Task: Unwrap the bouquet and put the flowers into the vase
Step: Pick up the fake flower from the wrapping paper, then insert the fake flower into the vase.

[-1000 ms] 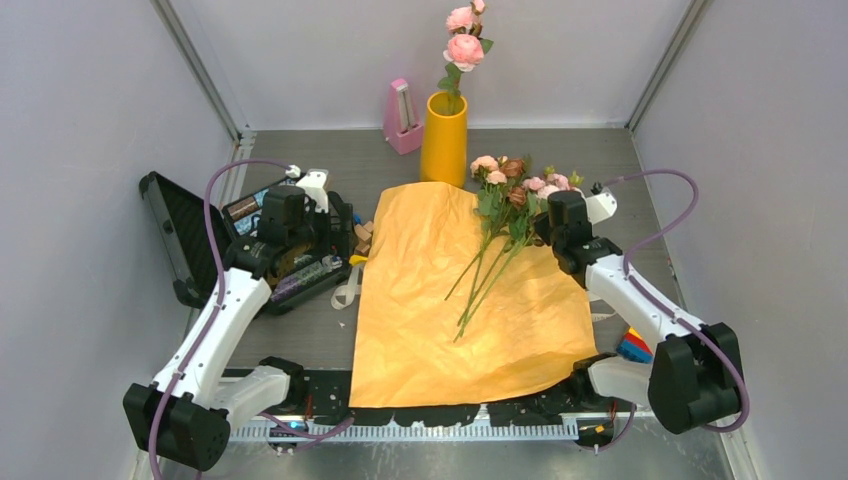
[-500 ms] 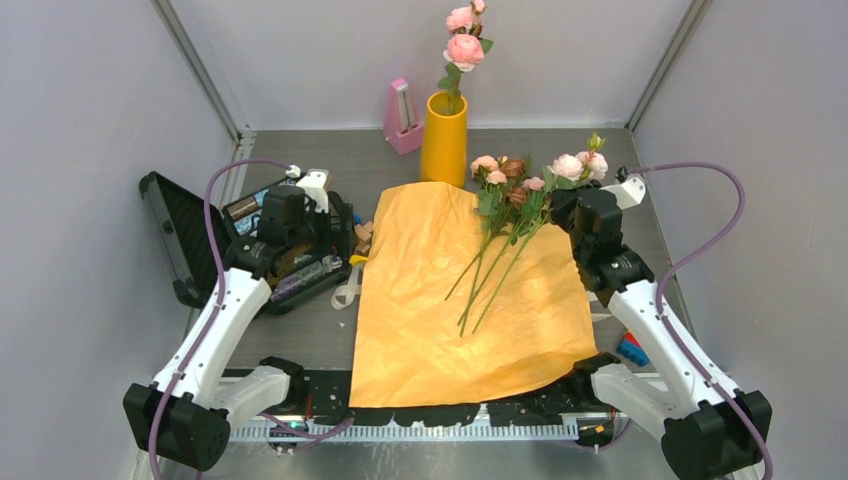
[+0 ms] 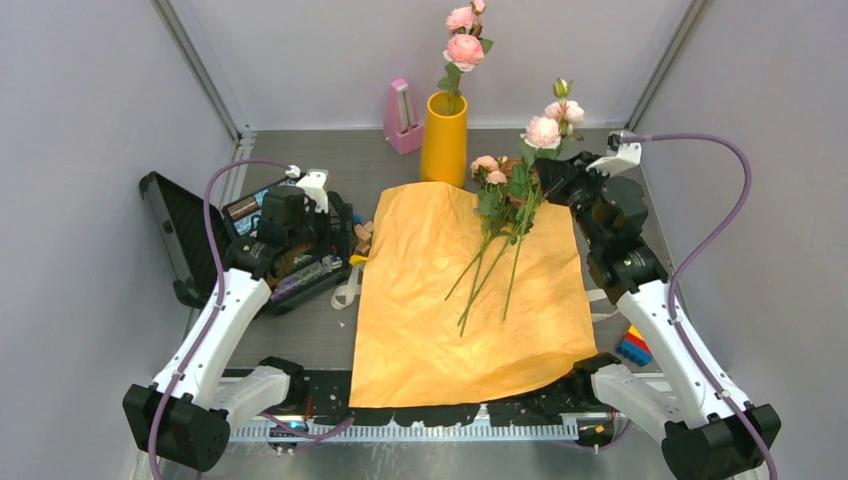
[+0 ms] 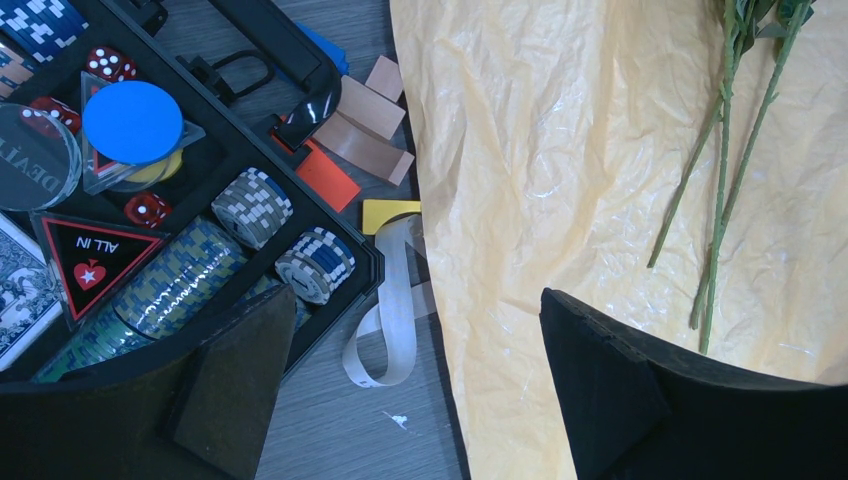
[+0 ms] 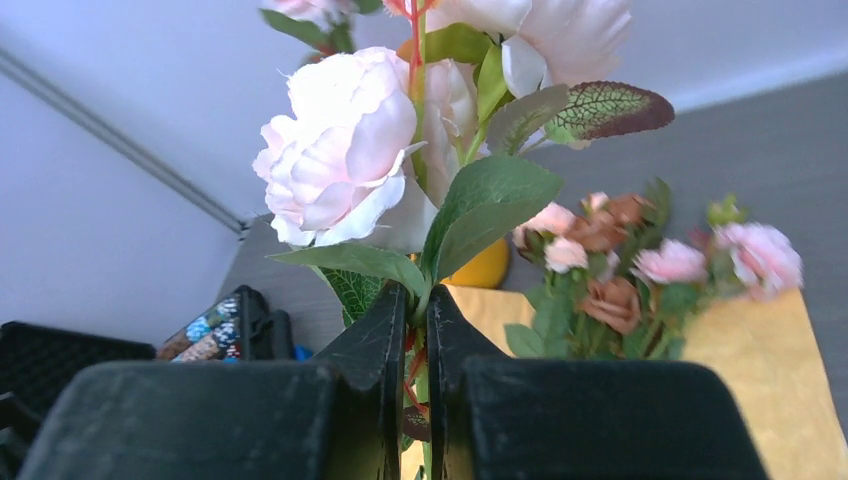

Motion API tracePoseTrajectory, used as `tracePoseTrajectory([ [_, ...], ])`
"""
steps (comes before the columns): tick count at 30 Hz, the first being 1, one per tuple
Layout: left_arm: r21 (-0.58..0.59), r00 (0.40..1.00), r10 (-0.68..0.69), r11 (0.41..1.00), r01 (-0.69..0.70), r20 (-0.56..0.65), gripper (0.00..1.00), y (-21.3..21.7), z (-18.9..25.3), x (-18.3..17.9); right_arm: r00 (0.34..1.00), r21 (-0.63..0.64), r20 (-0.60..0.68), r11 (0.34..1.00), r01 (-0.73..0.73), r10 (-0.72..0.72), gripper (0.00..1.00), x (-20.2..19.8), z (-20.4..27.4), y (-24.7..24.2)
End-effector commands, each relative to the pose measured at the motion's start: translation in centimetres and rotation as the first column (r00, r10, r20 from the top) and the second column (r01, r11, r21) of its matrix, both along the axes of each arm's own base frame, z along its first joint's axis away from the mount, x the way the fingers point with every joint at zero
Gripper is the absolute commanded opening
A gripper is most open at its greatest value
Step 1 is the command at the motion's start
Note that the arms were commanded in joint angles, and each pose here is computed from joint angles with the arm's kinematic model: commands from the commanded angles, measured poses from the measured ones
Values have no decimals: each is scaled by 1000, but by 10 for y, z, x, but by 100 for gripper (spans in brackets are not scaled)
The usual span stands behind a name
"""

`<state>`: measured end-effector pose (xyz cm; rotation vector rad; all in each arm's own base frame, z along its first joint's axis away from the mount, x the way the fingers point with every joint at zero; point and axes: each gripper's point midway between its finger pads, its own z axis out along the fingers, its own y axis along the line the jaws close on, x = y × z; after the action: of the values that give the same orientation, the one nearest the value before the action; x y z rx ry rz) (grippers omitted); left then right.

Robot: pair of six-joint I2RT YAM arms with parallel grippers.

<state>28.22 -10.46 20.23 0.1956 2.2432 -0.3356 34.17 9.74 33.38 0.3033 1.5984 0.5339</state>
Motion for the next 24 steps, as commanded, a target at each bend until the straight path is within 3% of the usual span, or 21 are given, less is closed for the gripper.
tracePoseTrajectory([
  [1, -6, 998, -15, 1000, 16, 65, 95, -2, 13, 4, 945, -67, 284, 986, -149, 162, 0, -3, 92, 25],
  [6, -4, 998, -15, 1000, 15, 66, 95, -2, 13, 4, 891, -112, 384, 970, -217, 243, 0, 17, 129, 47],
  [11, -2, 998, -12, 1000, 12, 68, 95, -1, 13, 4, 837, -106, 502, 976, -189, 217, 0, 46, 177, 52],
  [15, -1, 998, -13, 1000, 13, 63, 95, -1, 12, 4, 790, -90, 597, 990, -108, 141, 0, 82, 217, 50],
  [24, 7, 998, -8, 1000, 7, 61, 95, 0, 11, 5, 679, 6, 734, 1000, -4, -1, 0, 105, 285, 36],
])
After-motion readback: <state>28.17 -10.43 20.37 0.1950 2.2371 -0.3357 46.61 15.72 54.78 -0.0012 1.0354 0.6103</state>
